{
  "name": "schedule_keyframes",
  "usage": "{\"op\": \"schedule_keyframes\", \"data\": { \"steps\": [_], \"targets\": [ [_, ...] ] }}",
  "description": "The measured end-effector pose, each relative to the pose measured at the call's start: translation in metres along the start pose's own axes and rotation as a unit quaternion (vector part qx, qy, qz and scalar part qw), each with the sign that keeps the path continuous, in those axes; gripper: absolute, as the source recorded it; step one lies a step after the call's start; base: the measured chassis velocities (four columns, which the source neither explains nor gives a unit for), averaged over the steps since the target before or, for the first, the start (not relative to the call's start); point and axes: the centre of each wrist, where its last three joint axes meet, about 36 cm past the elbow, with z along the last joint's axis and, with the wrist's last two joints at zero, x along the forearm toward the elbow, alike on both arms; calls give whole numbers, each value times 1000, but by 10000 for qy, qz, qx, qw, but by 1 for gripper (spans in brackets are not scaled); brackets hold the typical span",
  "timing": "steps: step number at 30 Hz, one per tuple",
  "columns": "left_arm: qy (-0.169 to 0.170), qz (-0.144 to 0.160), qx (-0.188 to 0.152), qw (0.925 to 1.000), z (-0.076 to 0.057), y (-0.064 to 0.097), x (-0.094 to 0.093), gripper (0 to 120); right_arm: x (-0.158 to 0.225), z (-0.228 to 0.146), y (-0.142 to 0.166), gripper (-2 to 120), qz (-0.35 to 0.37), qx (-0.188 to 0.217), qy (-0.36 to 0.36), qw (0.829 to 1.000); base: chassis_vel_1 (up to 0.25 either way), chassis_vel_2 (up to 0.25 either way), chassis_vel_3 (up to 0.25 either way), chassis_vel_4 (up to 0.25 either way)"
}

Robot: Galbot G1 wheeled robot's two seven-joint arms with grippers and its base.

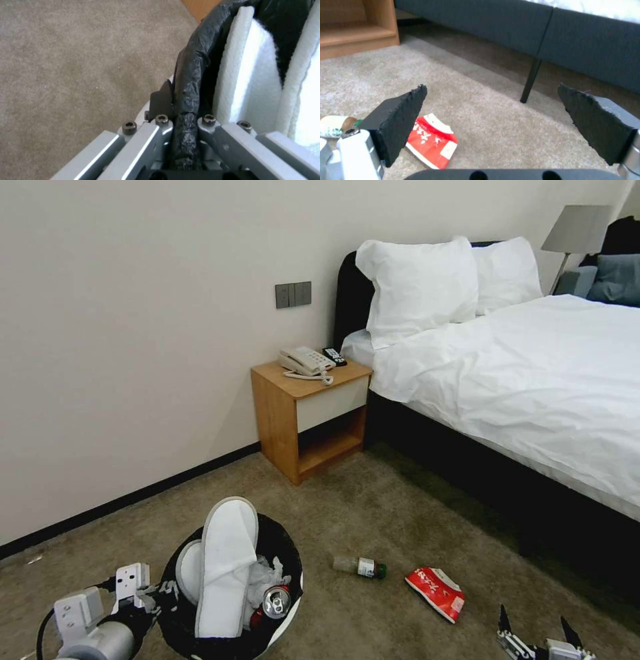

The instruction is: Pick up the trash bin, then pick up the garbage from the floor and place it into the trash bin.

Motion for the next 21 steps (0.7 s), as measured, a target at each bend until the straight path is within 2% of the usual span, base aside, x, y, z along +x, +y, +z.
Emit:
{"op": "schedule_keyframes", "data": {
  "steps": [21],
  "targets": [
    [-21, -6, -5, 10000, -1, 1, -1, 2, -1, 3, 0, 100, -128, -52, -30, 9999, 0, 0, 0, 0]
  ]
}}
